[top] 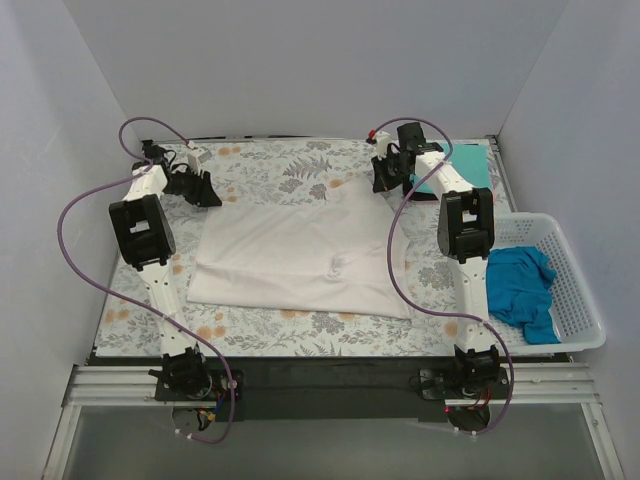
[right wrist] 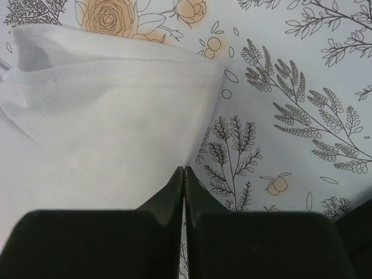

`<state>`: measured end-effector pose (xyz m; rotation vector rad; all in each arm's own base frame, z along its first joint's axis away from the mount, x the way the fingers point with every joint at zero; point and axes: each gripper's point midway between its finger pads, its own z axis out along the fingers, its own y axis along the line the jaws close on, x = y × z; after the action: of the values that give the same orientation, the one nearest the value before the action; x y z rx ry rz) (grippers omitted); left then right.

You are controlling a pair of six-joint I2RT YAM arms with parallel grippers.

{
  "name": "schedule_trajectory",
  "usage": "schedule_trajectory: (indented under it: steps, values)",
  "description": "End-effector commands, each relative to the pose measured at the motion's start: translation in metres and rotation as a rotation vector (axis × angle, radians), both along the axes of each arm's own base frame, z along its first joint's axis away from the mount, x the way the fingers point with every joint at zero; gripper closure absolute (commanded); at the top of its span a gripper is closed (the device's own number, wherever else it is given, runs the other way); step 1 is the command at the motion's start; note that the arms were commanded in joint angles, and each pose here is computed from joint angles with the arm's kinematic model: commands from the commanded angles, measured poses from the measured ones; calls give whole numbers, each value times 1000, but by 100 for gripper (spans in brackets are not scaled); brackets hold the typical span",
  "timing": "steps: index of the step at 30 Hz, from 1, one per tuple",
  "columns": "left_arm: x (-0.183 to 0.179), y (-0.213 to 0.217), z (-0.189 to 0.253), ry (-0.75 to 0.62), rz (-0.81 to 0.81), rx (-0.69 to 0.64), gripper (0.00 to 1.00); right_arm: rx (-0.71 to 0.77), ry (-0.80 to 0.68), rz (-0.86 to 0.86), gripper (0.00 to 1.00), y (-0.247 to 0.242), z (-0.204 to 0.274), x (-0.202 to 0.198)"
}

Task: Fold and stack the t-shirts
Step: Fold the tshirt

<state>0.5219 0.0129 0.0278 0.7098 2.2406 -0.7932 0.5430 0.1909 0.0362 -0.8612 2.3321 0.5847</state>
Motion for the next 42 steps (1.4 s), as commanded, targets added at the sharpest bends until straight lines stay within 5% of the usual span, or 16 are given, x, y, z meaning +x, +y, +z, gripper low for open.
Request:
schedule_trajectory:
  steps: [1,3,4,7,18,42]
  values:
    - [-6,-4,-3,8,-36,-13,65,36,-64,31,99,11,18,12]
    - [-5,-3,-4,10,-27,-8,75,37,-70,31,99,11,21,14]
    - [2,-2,2,-18,-11,-4,91,38,-81,32,99,11,25,16]
    - [10,0,11,-70,1,8,100,44,-102,33,99,12,36,18]
    - [2,-1,63,-231,-47,-8,100,117,-154,57,99,9,97,0]
    - [-97,17,105,-452,-208,26,100,138,-73,134,99,-7,144,-135]
